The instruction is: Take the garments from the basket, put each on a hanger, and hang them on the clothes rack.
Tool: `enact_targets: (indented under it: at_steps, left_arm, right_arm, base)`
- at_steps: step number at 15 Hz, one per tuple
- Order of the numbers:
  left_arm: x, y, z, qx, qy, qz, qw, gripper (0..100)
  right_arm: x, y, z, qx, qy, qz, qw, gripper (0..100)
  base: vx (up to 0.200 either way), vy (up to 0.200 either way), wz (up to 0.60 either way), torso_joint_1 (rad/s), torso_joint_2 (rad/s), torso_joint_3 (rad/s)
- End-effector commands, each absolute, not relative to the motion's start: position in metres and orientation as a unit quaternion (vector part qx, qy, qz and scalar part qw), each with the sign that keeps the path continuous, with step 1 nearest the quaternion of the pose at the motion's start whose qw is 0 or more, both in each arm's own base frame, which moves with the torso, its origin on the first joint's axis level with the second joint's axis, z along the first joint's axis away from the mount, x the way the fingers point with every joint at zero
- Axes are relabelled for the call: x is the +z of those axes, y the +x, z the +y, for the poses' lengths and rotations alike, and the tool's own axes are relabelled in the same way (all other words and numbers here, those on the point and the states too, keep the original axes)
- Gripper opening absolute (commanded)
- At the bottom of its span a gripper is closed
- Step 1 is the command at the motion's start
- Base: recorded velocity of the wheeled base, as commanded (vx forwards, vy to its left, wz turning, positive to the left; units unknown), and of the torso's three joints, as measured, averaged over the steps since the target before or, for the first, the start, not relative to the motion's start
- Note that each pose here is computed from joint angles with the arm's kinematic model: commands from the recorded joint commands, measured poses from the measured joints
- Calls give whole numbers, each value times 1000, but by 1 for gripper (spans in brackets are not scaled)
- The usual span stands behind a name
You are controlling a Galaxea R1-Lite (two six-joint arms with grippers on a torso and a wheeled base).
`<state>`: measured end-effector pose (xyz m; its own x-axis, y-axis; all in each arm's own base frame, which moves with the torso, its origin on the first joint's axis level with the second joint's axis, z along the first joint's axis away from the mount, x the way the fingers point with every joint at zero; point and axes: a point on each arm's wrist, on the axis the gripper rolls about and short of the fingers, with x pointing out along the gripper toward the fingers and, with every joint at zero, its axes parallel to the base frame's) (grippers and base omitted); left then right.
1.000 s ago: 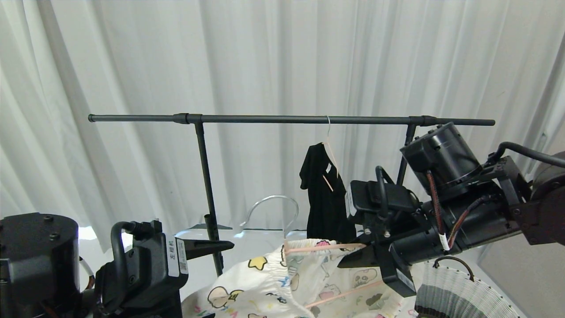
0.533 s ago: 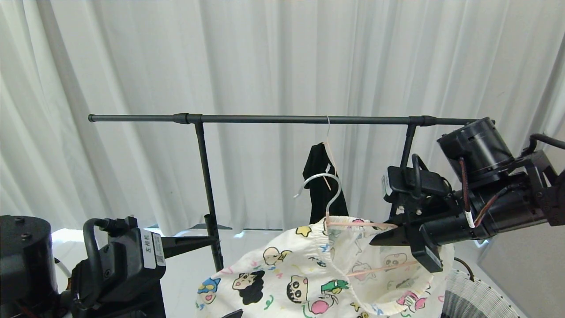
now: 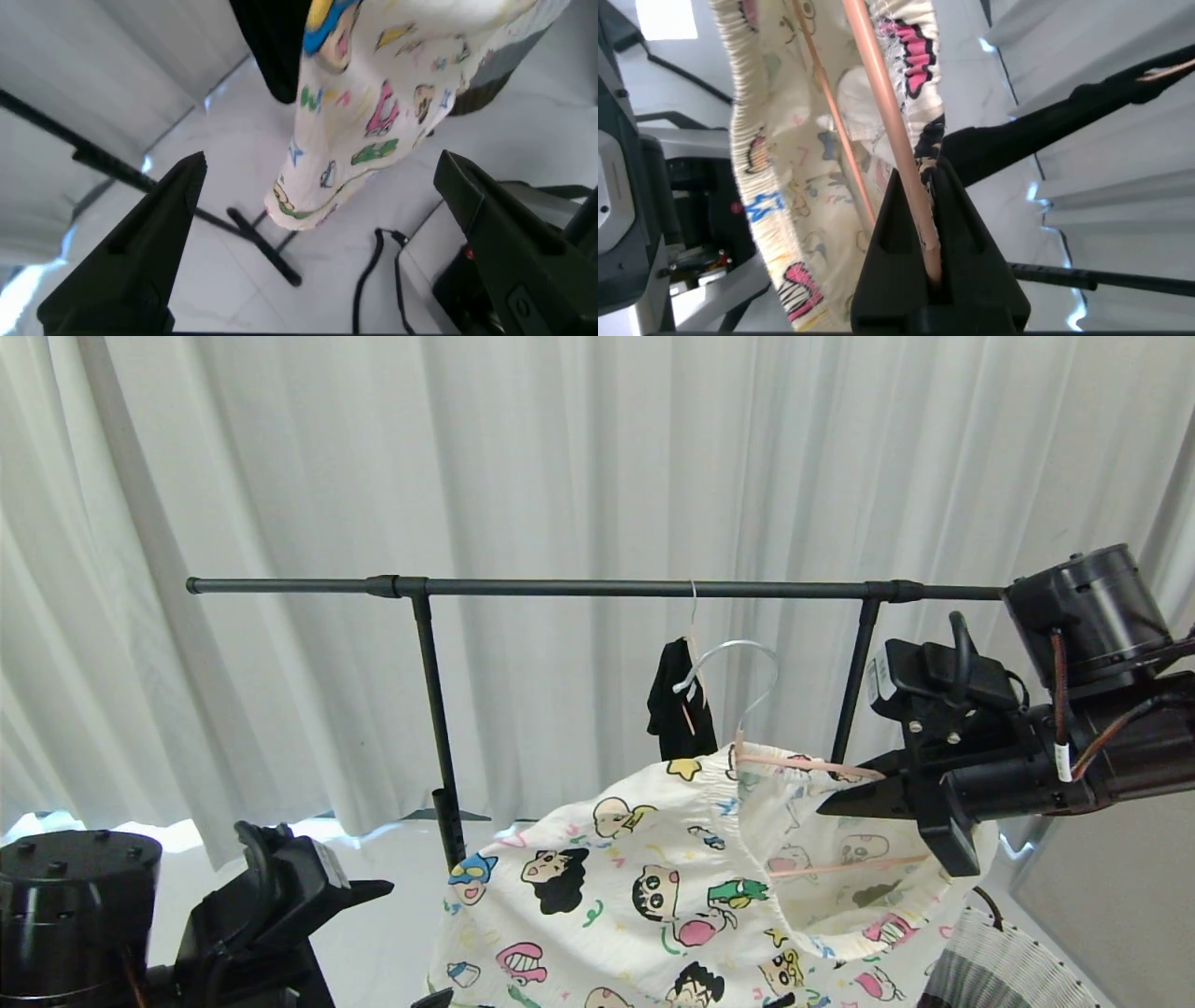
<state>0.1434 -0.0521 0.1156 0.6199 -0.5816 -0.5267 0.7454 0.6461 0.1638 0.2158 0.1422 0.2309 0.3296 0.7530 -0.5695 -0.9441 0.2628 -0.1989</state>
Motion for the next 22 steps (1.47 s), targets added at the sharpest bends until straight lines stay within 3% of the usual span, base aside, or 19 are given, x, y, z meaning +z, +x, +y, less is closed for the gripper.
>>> enact_targets:
  at_steps: [1, 7, 8, 17, 22]
  left_arm:
    - [107, 155, -55, -386, 178, 247, 871, 100]
    - [104, 165, -52, -380, 168, 260, 872, 100]
    - [104, 166, -51, -380, 168, 260, 872, 0]
    - [100, 171, -31, -327, 149, 280, 890, 0]
    - [92, 170, -14, -285, 132, 305, 899, 0]
  right_arm:
    - [238, 208, 140, 551, -261, 170, 774, 0]
    - [243, 201, 137, 550, -261, 163, 776, 0]
    - [243, 201, 137, 550, -262, 162, 776, 0]
    - [244, 202, 135, 546, -259, 163, 780, 0]
    - [249, 198, 134, 539, -231, 171, 792, 0]
  base:
    - [0, 0, 0, 0, 0, 0]
    - [0, 0, 0, 0, 0, 0]
    - [0, 0, 0, 0, 0, 0]
    - [0, 0, 0, 0, 0, 0]
    - [0, 0, 0, 0, 0, 0]
